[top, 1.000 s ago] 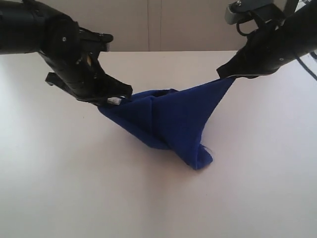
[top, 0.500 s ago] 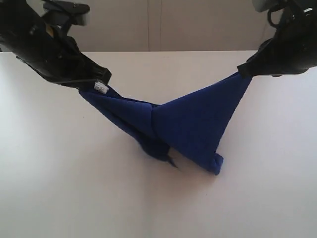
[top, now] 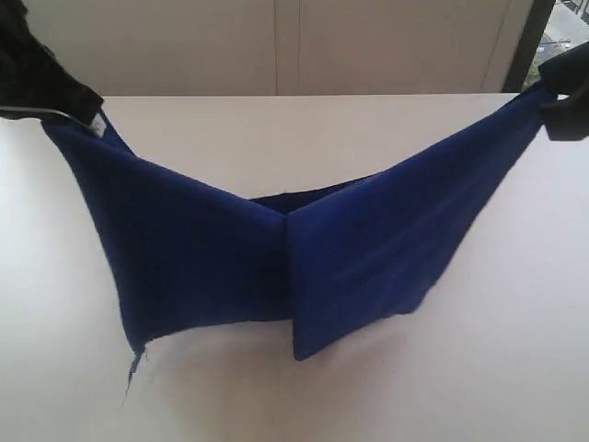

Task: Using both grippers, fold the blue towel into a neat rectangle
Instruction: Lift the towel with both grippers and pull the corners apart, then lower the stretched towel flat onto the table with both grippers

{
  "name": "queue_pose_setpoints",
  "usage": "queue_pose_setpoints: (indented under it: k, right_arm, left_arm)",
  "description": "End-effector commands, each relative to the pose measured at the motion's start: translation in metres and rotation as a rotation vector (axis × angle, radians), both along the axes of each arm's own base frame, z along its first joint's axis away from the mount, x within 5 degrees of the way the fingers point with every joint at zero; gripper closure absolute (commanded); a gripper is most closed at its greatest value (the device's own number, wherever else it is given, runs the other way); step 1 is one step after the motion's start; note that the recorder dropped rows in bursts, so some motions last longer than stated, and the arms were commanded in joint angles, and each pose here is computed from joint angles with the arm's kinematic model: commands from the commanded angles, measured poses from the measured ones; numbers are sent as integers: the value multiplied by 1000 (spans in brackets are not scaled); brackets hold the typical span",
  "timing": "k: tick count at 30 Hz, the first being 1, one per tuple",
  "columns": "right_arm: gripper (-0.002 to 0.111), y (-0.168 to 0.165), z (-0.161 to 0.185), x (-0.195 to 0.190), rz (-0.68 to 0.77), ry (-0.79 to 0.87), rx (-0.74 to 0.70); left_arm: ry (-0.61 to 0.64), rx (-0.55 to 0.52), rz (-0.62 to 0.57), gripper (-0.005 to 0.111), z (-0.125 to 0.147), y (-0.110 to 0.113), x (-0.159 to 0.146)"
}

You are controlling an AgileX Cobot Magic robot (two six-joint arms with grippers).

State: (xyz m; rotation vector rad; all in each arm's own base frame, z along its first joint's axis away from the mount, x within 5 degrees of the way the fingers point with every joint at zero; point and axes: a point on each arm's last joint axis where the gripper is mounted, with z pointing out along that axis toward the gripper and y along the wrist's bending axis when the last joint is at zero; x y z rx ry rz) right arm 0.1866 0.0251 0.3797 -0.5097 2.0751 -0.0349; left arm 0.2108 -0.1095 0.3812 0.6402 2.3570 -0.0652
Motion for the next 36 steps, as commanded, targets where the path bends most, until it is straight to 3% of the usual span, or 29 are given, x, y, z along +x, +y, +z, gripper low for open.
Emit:
queue_pose_setpoints:
  k: [1, 6, 14, 20, 22, 24, 26, 28, 32, 36]
  right_arm:
    - [108, -3, 10, -28, 1, -23, -6]
    - [108, -5, 21, -62, -7, -58, 25]
    - [108, -11, 39, -150, 3, -259, 50]
    - [108, -14, 43, -177, -32, -266, 103]
    - [108, -16, 43, -171, -62, -245, 86]
    - [108, -19, 37, -150, -117, -159, 82]
    - [108, -18, 15, -112, -141, -28, 48]
    - [108, -15, -10, -80, -149, 47, 45]
    - [108, -15, -58, -24, -187, 96, 11]
    - [108, -15, -88, 17, -213, 128, -15]
  left_arm:
    - [-41, -13, 11, 107, 20, 19, -30]
    - [-98, -100, 7, 107, 39, 37, -68]
    - [-213, -203, 6, 107, 56, 98, -177]
    - [-252, -273, 22, 107, 54, 115, -208]
    - [-232, -261, 59, 107, 50, 114, -202]
    - [-192, -181, 177, 107, 36, 114, -181]
    - [-146, -59, 301, 107, 6, 108, -147]
    - [-123, -17, 359, 107, -17, 100, -125]
    - [-106, 22, 354, 107, -73, 72, -74]
    - [-155, 67, 335, 107, -100, 56, -39]
